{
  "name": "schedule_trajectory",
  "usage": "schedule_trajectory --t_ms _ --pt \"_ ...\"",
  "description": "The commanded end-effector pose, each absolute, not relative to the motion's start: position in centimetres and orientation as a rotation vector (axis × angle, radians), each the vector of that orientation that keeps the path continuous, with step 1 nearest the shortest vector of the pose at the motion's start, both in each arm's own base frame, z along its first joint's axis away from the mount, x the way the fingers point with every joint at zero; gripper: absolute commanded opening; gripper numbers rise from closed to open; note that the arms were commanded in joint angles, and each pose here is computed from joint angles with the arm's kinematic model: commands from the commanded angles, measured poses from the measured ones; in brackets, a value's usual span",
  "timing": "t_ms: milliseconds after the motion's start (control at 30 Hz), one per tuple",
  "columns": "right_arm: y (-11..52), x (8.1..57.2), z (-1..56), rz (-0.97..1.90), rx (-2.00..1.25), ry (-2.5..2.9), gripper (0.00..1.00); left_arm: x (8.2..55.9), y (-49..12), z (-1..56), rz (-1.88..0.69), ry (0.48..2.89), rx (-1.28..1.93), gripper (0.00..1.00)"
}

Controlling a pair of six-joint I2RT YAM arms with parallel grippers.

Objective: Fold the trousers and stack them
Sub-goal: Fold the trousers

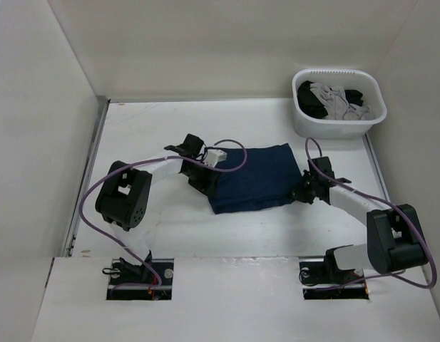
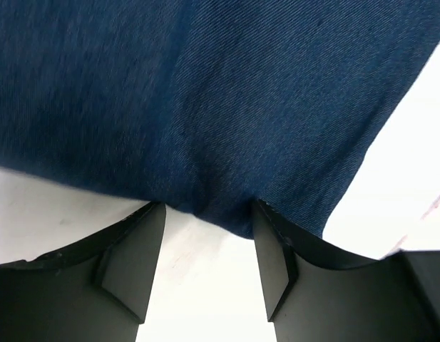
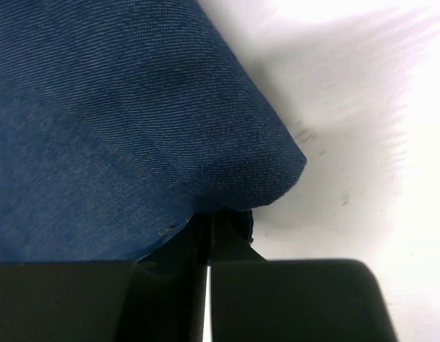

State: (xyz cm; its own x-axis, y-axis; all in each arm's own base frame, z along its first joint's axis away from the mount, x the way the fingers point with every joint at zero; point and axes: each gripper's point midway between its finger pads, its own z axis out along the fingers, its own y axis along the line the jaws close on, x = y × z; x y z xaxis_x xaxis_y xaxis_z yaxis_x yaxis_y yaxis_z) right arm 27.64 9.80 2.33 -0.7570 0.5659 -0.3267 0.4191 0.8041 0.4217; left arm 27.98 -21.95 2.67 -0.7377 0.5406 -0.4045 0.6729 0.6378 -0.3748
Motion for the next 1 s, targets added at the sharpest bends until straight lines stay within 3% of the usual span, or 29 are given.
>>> schedule_trajectory --t_ms 0,300,367,433,467,733,967 --pt "12.2 27.3 3.7 0.616 0.72 2.507 0.01 26.7 -16.9 0.1 -0.53 2.701 1.011 0.51" --pt "17.0 23.8 4.9 0.776 0.633 2.54 0.05 25.9 -12.7 1.8 -0.422 2.67 0.959 0.53" --pt "16.8 23.4 4.9 0.763 0.613 2.552 0.21 25.7 -12.5 2.2 -0.425 2.663 0.954 0.54" --pt "15.7 22.9 5.1 0.725 0.604 2.557 0.63 25.5 -12.4 2.7 -0.425 2.655 0.951 0.55" --pt "14.9 22.7 5.7 0.7 0.592 2.551 1.0 25.6 -12.2 3.2 -0.423 2.646 0.944 0.56" --pt "3.7 21.2 15.6 0.214 0.498 2.462 1.0 30.2 -9.2 14.0 -0.343 2.399 0.605 0.6" --pt "-7.4 23.9 24.2 -0.336 0.707 2.154 1.0 36.0 5.4 24.6 0.067 2.13 -0.045 0.65"
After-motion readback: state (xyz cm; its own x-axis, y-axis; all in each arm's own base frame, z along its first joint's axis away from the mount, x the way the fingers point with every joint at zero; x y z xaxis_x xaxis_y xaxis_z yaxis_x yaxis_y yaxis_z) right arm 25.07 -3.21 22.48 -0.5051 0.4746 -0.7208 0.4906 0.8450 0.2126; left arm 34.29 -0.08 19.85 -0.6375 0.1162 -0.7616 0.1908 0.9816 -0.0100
